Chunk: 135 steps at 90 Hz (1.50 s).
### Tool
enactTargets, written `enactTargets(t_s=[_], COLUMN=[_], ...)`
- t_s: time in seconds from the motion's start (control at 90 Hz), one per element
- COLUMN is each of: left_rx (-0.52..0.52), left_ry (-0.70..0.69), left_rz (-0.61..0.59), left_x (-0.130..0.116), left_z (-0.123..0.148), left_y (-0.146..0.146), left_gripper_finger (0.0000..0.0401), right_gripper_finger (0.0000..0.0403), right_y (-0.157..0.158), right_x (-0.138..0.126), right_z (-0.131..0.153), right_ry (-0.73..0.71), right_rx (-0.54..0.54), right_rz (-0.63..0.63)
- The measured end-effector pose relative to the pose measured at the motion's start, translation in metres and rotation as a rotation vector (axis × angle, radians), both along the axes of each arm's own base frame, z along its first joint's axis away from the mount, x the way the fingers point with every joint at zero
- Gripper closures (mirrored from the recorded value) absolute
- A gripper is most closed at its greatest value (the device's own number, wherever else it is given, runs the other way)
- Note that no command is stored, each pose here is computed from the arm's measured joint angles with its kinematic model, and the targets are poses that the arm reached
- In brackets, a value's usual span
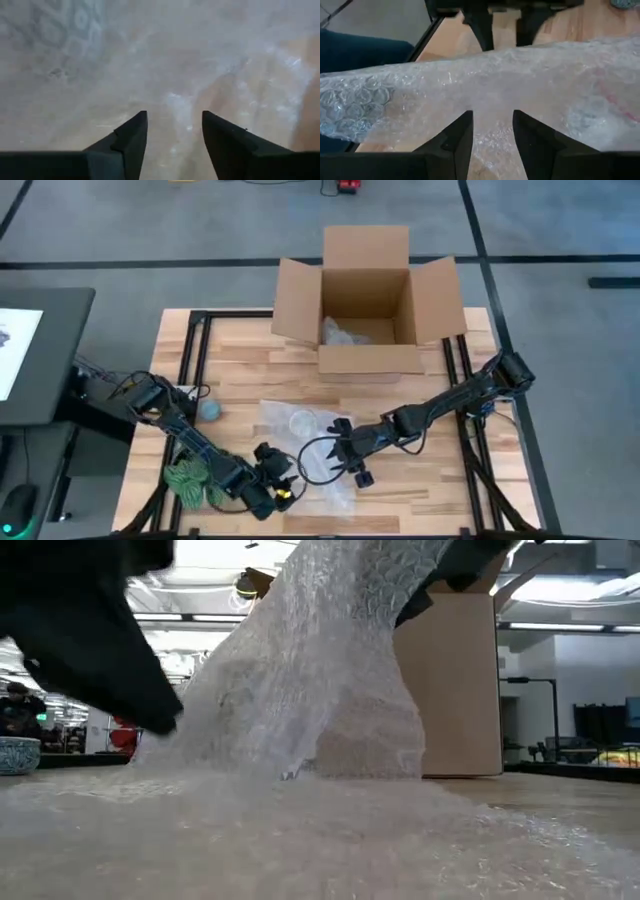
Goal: Wrap mug
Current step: Wrap the white gray mug with bubble wrap
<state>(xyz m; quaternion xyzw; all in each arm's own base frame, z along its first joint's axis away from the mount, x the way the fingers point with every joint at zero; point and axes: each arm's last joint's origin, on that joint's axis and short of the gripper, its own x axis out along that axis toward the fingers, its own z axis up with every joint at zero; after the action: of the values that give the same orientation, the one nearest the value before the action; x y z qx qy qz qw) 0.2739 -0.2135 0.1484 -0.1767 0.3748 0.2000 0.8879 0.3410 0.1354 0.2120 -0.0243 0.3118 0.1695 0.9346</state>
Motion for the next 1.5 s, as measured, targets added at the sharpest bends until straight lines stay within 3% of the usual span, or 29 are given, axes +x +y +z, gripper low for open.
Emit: enactTargets(t_s=[0.222, 0.467, 0.767, 0.967, 1.167, 1.5], left_rx=[-0.034, -0.020, 0.104, 0.059, -0.070, -0.036], left_ry=[0.138, 0.155, 0.214, 0.230, 0.346, 0.442], left_rz=[0.006, -0.005, 0.025, -0.022, -0.027, 0.132], left_x=[0.008, 0.011, 0.012, 0.011, -0.008, -0.040], left_z=[-0.020, -0.010, 0.036, 0.064, 0.064, 0.061], left_y=[0.012, 0.005, -0.007, -0.023, -0.039, -0.044], left_gripper_finger=[0.0286, 0.0393, 0.0401, 0.0401, 0.0401, 0.0401], right_gripper_finger=[0.0275, 0.0275, 0.0275, 0.0275, 0.0275, 0.0275], right_y=[0.000, 0.000, 0.000, -0.001, -0.002, -0.011], right_x=[-0.001, -0.002, -0.002, -0.003, -0.006, -0.009], right_z=[-0.001, -0.002, -0.003, -0.004, -0.008, -0.010], right_ry=[0.017, 0.027, 0.033, 0.046, 0.096, 0.214], right_rx=[-0.007, -0.012, -0.016, -0.021, -0.039, -0.099], right_rz=[0.002, 0.002, 0.003, 0.003, 0.002, -0.005])
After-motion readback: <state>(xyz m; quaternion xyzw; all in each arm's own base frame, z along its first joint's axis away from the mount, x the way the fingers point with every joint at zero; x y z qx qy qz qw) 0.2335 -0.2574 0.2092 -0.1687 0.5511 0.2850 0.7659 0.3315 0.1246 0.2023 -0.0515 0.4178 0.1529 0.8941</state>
